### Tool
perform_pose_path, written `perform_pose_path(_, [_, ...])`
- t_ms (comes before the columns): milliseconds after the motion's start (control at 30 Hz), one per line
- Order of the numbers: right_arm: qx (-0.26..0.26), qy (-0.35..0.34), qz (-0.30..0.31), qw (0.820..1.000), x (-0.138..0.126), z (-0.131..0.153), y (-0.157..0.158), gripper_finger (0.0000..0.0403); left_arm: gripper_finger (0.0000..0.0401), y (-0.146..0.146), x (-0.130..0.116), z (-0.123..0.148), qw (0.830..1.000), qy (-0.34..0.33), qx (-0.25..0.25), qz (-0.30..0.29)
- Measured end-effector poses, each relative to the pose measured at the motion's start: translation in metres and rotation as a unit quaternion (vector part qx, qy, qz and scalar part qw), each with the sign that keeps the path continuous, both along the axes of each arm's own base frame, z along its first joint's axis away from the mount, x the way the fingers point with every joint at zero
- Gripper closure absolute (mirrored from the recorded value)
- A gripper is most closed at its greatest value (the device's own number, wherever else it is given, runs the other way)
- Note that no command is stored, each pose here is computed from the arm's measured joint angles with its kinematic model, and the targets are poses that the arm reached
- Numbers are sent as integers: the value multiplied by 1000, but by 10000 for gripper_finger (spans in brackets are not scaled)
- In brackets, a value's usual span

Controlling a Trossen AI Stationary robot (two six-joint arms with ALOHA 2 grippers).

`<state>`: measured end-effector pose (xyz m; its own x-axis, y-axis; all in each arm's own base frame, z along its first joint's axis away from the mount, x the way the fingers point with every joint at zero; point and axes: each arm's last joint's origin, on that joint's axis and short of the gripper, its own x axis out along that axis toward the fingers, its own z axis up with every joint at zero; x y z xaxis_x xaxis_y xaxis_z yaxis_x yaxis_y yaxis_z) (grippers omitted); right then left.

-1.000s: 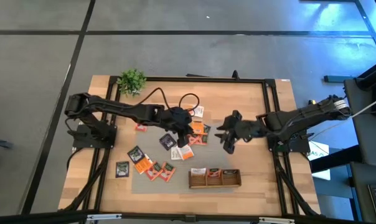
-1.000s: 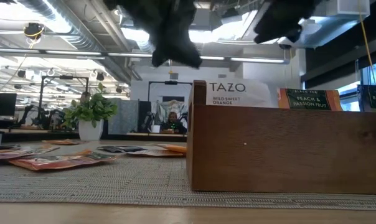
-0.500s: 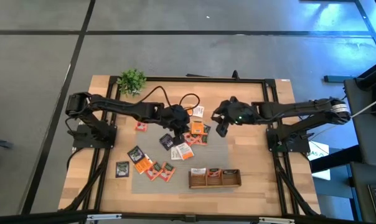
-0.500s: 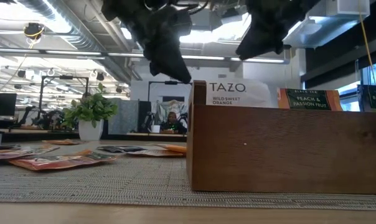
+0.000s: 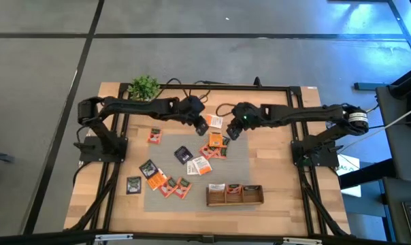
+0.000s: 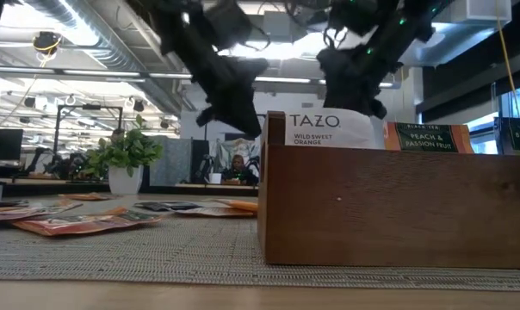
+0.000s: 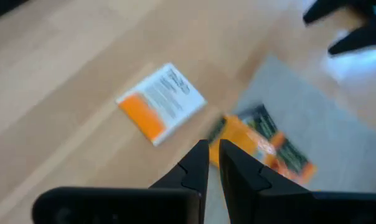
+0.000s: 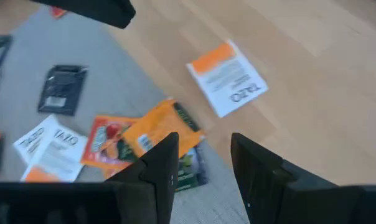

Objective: Pick & Place Tea
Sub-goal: Put the orange tea bag into the left compartment of the wooden organizer

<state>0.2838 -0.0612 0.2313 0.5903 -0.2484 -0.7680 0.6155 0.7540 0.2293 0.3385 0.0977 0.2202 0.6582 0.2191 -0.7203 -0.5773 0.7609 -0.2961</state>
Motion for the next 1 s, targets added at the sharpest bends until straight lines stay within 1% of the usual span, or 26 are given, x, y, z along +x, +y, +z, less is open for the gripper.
perform_pose_path(100, [4,4,-22,1000,1,-6,-14,254,380,19,5,-17,999,-5,-28,17])
perform_pose_path(167, [5,-1,-32,999,3,-9,-22,254,387,30,11,-30,999,-14,-37,19])
perform_pose_path(267, [26,-11,-34,999,6,-15,-33,254,395,43,16,-52,999,-12,-46,23])
perform_pose_path(333, [36,-22,-30,999,11,-21,-38,254,398,48,16,-64,998,1,-56,31])
perform_pose_path(467, [49,-16,-29,998,20,-38,-45,254,396,56,15,-85,996,27,-70,42])
perform_pose_path(633, [60,16,-38,997,26,-63,-53,254,396,55,17,-98,995,39,-84,40])
perform_pose_path(700, [65,28,-43,997,27,-73,-55,254,396,53,18,-99,995,37,-89,40])
perform_pose_path(800, [84,36,-69,993,27,-83,-61,254,396,52,19,-99,995,37,-88,40])
perform_pose_path(933, [125,31,-103,986,27,-96,-72,254,396,51,20,-99,994,36,-90,42])
perform_pose_path(1000, [129,30,-114,985,27,-102,-77,254,397,51,20,-99,994,36,-90,41])
